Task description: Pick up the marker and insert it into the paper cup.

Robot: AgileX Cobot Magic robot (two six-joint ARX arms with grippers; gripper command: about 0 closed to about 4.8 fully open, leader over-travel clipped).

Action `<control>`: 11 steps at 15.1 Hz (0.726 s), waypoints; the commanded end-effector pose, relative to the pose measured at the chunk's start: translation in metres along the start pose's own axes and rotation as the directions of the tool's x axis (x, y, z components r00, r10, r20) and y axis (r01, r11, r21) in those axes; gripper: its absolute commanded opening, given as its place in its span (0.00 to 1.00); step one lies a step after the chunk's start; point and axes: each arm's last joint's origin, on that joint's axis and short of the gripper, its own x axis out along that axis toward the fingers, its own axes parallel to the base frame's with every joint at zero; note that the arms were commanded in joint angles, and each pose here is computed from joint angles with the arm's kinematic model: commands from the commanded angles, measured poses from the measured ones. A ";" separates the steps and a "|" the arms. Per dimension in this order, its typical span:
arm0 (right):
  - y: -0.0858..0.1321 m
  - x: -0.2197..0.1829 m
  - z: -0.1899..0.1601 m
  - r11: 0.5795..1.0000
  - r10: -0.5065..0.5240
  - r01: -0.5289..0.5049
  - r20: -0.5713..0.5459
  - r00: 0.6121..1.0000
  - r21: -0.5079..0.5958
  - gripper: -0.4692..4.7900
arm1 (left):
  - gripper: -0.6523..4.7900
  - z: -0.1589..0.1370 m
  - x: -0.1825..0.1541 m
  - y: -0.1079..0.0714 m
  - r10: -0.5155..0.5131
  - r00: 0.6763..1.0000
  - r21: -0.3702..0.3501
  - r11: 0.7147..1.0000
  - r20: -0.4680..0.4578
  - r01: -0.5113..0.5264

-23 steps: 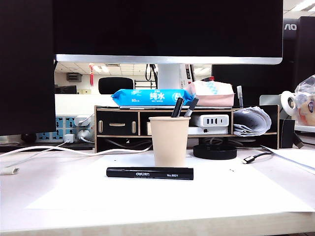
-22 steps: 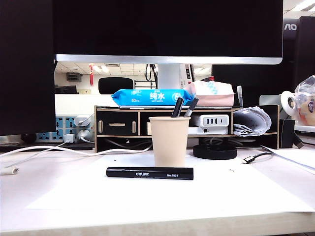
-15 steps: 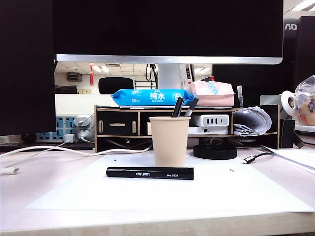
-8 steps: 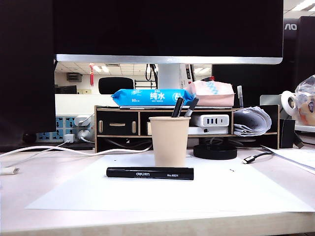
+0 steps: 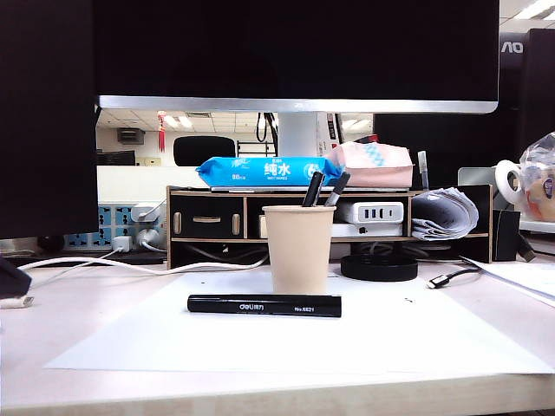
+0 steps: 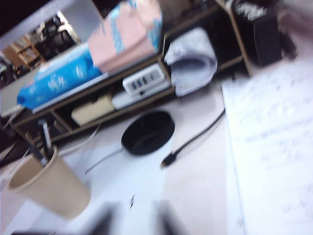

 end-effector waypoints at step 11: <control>0.043 0.004 0.008 0.890 0.448 -0.449 -0.329 0.831 0.078 0.08 | 0.11 0.019 -0.002 -0.009 -0.075 0.975 0.159 0.986 0.211 0.041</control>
